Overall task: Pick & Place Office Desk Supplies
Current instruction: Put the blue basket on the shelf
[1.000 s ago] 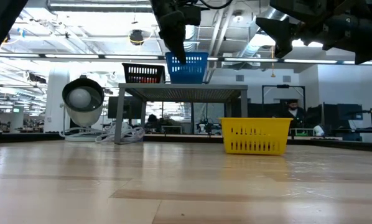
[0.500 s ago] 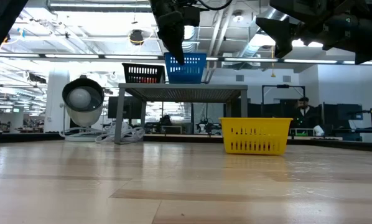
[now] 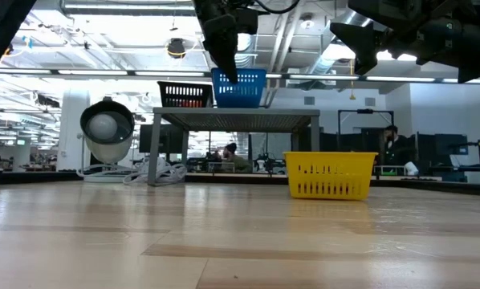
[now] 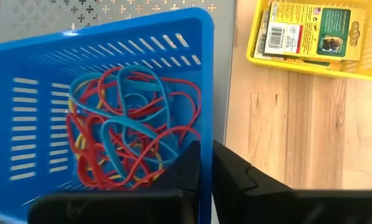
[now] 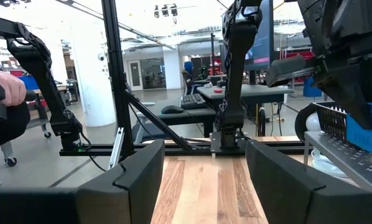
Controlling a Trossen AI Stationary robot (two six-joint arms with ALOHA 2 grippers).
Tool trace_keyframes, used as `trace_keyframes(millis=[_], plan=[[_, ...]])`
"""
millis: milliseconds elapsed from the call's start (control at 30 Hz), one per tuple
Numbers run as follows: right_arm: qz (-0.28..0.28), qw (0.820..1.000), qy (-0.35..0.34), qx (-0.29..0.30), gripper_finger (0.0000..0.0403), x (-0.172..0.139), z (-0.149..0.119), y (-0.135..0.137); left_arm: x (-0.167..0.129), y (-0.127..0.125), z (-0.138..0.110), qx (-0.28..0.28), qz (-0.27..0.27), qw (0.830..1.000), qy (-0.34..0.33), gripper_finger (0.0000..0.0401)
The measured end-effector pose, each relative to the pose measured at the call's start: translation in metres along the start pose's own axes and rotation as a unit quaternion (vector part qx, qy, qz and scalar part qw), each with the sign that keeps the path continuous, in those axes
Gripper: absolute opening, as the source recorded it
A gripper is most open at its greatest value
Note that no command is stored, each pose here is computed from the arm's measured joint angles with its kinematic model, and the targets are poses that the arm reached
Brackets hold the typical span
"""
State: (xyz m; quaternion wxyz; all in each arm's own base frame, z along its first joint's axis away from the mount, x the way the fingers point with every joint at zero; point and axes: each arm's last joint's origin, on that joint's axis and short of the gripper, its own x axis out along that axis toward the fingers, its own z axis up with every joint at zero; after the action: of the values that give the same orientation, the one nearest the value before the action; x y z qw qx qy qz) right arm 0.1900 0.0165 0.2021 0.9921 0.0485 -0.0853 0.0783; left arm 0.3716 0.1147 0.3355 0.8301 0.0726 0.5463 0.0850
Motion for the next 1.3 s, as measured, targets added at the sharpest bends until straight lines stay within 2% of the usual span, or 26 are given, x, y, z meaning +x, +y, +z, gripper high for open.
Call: trace_keyframes(millis=[567, 1033, 1300], plan=[[0.0, 1.0, 0.0, 0.0, 0.0223, 0.0, 0.0, 0.0, 0.0001, 0.0008, 0.0, -0.006, 0.001, 1.0, -0.001, 0.0038], [0.0, 1.0, 0.0, 0.0, 0.0223, 0.0, 0.0, 0.0, 0.0001, 0.001, 0.0006, -0.009, 0.002, 1.0, -0.004, 0.0081], [0.0, 1.0, 0.0, 0.0, 0.0223, 0.0, 0.0, 0.0, 0.0, 0.0004, 0.0007, -0.018, 0.001, 1.0, -0.004, 0.0089]])
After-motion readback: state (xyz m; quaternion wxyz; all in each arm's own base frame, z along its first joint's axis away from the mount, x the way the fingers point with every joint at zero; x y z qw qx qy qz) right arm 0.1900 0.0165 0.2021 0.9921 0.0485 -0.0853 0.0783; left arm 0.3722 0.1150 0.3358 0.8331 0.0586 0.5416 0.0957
